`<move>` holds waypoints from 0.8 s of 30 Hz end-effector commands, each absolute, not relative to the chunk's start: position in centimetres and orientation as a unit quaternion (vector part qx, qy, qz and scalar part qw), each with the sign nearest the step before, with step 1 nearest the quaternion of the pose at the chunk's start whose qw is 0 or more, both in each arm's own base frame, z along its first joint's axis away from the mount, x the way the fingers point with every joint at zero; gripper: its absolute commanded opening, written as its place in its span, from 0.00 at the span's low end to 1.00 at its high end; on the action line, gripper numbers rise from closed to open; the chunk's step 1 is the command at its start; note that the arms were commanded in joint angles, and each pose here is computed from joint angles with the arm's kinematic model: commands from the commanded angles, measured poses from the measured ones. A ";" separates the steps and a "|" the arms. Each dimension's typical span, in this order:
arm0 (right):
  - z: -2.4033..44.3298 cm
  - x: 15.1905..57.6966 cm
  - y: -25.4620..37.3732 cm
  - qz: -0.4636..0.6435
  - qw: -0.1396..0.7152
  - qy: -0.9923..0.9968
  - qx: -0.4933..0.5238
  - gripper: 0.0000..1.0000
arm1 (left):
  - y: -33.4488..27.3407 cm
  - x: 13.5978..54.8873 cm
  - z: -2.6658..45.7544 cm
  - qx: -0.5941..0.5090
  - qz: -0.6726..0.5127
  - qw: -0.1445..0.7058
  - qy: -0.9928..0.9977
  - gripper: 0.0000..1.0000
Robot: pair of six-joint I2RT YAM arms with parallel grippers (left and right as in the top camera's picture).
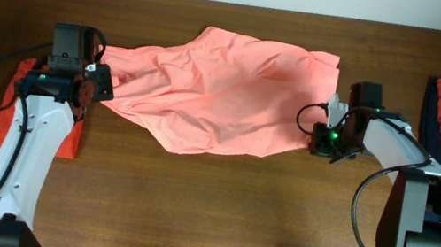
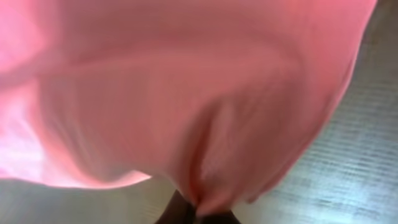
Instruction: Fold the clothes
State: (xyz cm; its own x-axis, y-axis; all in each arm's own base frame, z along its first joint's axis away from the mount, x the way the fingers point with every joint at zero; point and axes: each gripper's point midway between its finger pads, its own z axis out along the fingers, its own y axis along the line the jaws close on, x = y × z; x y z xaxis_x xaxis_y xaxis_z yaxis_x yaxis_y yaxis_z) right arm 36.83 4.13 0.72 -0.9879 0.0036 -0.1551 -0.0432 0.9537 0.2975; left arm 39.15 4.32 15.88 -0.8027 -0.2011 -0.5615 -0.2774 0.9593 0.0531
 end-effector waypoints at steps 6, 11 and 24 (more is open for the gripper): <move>10.1 33.3 4.6 0.168 0.028 0.985 -0.013 0.04 | 4.2 39.1 15.6 -0.131 0.061 0.284 0.948 0.00; 18.1 36.1 1.0 0.090 0.134 0.987 0.022 0.04 | 4.2 39.2 15.6 -0.132 0.061 0.286 0.947 0.00; 12.3 35.3 -2.3 0.046 0.057 0.994 0.081 0.46 | 4.2 39.1 15.6 -0.132 0.061 0.284 0.948 0.00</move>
State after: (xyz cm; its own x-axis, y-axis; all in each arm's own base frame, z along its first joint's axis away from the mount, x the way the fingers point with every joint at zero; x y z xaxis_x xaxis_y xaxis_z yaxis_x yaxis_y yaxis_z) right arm 36.53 -2.09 14.49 -0.9702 0.1633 -0.1791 0.1415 0.9815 0.1286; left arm 39.16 4.26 15.87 -0.8030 -0.2012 -0.5610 -0.2756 0.9599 0.0503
